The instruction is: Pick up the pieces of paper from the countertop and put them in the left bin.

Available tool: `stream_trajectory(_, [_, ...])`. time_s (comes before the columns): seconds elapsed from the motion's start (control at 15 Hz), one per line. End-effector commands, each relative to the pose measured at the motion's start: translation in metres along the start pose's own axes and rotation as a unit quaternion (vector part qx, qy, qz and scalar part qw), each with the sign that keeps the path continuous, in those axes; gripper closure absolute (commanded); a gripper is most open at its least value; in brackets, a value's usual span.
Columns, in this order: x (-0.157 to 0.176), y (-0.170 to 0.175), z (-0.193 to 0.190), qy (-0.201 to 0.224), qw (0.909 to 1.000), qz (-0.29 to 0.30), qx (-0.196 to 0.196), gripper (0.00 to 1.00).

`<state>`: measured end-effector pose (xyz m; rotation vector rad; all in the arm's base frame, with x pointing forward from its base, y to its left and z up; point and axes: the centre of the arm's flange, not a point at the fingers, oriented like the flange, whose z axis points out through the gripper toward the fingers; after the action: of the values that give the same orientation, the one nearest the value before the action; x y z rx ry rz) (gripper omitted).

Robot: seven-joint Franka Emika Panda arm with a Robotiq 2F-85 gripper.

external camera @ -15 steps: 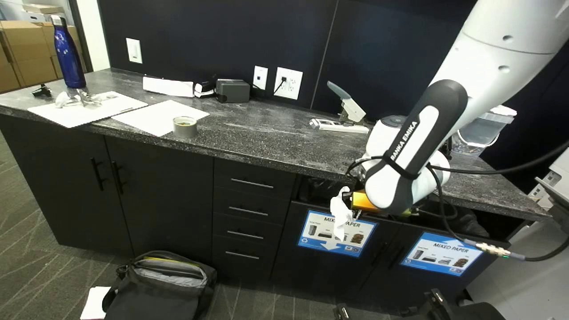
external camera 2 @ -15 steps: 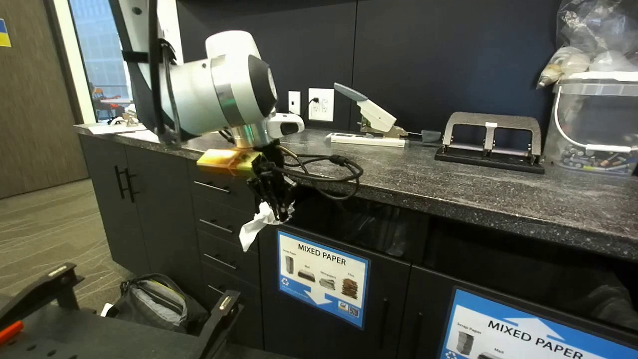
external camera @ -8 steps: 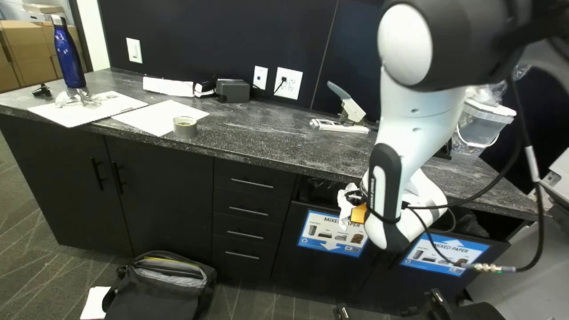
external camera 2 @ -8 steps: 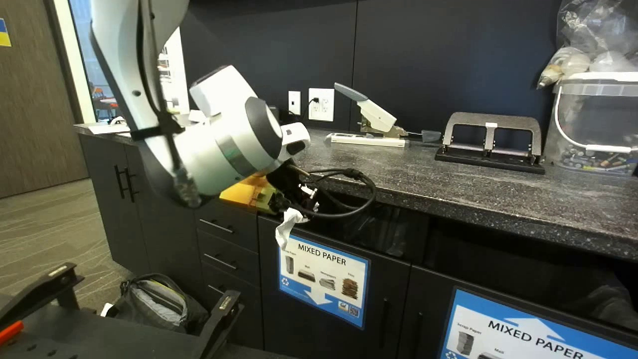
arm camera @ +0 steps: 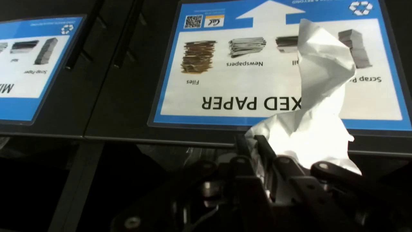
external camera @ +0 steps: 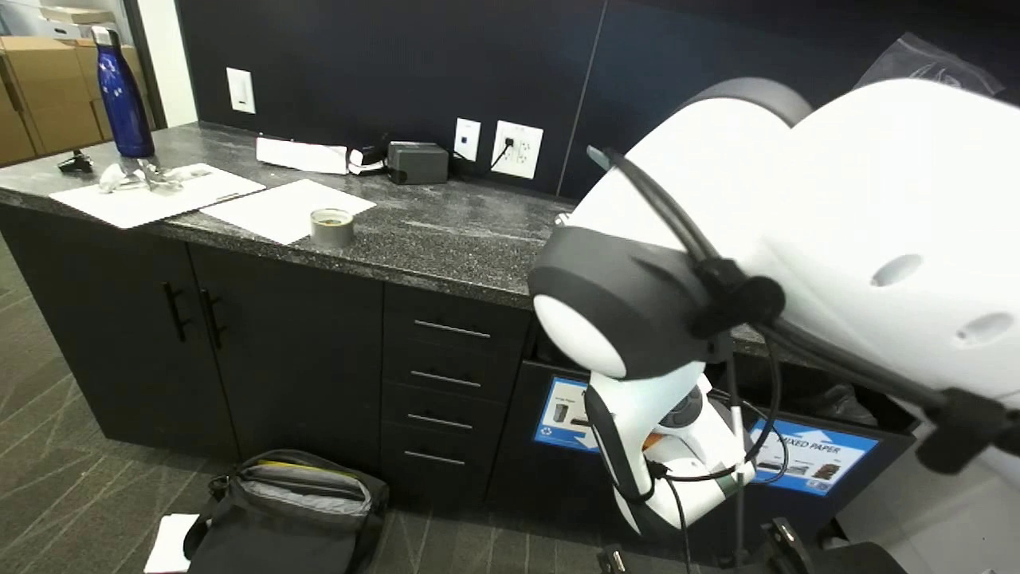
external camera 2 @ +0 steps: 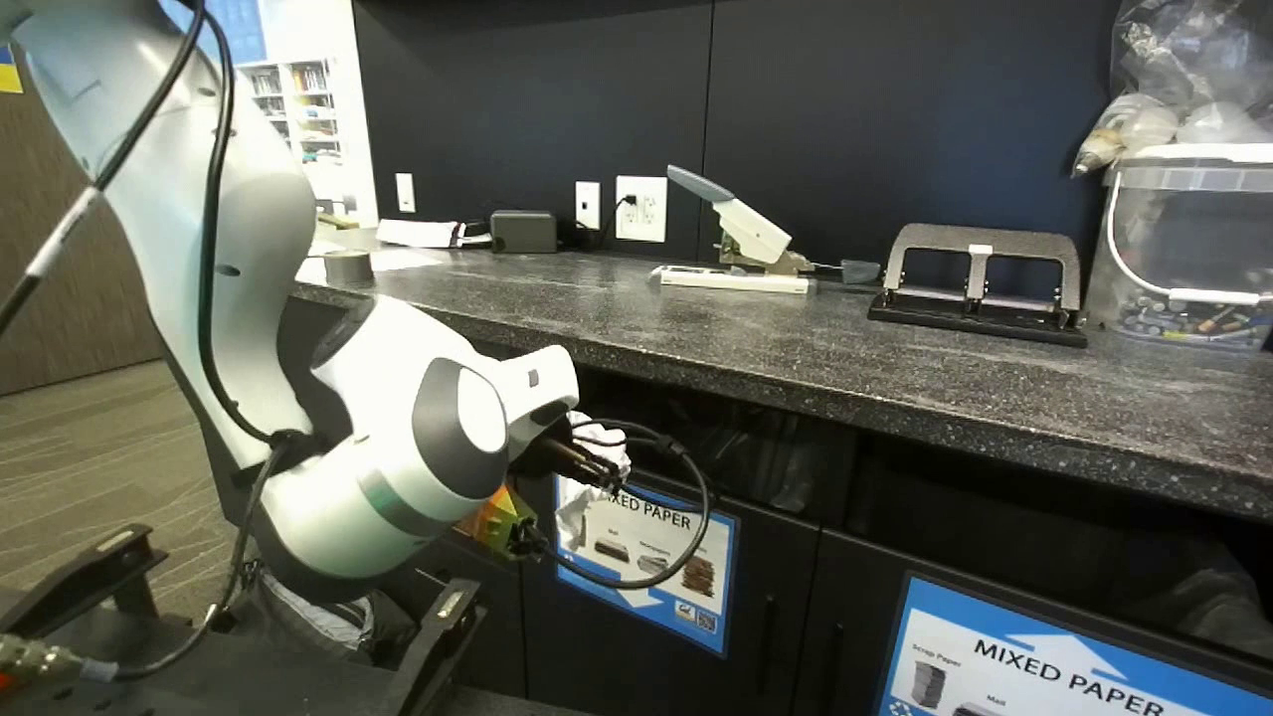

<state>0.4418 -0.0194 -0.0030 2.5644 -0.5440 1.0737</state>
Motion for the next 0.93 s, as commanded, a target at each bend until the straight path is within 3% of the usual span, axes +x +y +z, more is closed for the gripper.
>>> stream_trajectory(0.0, [0.027,-0.014,0.021,0.091,0.9955,0.026,0.007,0.91])
stream_trajectory(0.13, [0.039,-0.017,0.025,0.135,0.9901,0.038,0.005,0.91])
stream_trajectory(0.33, [0.050,-0.023,0.041,0.168,0.9850,0.040,0.006,0.91])
stream_trajectory(0.87, [0.072,-0.029,0.094,0.174,0.9829,0.054,0.027,0.91])
